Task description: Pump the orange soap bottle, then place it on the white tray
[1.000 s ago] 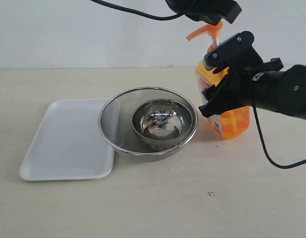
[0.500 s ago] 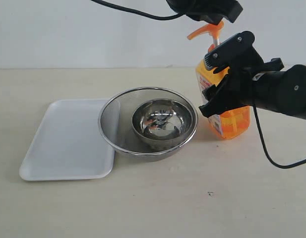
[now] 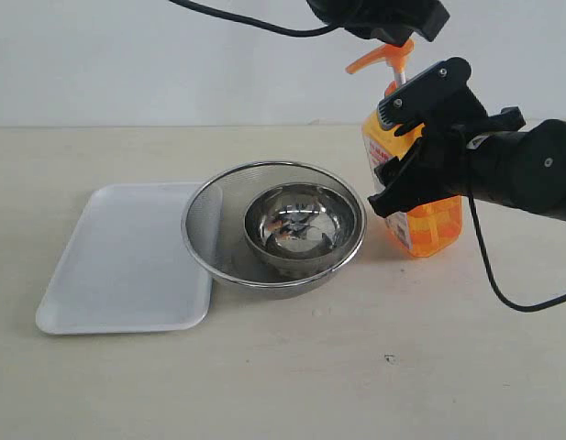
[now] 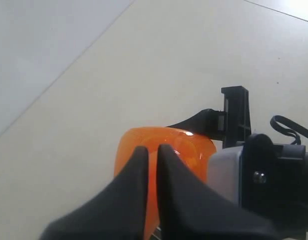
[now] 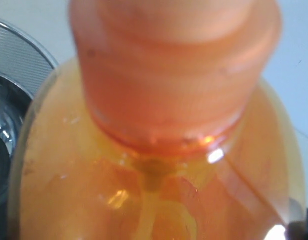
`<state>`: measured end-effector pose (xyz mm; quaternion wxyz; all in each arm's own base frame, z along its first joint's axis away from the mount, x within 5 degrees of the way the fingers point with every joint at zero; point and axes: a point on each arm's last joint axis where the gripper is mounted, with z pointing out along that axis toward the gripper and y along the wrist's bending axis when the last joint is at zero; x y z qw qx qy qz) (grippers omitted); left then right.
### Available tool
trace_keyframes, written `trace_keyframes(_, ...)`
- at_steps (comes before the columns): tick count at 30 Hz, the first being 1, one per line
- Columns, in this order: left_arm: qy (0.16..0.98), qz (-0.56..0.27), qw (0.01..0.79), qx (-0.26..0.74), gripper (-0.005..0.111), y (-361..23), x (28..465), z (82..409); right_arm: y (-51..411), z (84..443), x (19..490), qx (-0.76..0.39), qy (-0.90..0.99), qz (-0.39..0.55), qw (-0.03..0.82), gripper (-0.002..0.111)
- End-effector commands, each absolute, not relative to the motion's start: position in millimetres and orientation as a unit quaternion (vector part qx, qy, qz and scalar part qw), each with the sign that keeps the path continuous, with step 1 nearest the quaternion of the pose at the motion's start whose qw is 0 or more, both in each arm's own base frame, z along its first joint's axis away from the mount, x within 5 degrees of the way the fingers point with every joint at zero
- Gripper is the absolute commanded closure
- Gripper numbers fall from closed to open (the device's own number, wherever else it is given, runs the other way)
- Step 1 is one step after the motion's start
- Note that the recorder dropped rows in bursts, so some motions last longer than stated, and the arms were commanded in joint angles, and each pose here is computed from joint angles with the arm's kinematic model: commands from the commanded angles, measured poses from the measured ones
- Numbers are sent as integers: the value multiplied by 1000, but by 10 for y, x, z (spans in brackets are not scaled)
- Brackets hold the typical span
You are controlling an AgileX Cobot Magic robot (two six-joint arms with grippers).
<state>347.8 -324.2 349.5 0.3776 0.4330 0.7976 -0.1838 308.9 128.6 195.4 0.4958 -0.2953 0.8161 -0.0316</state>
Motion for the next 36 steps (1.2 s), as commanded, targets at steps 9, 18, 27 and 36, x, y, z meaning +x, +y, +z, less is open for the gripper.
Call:
trace_keyframes(9,830,-180,292,439,102,-3330,3523,3032,1301,1797,3025,-320,835,-19,448,108)
trace_keyframes(18,832,-184,288,438,102,-3346,3529,2995,1301,1797,3025,-320,835,-19,448,108)
trace_keyframes(27,832,-184,288,438,102,-3346,3529,2995,1301,1797,3025,-320,835,-19,448,108)
trace_keyframes(36,832,-184,288,438,102,-3346,3529,2995,1301,1797,3025,-320,835,-19,448,108)
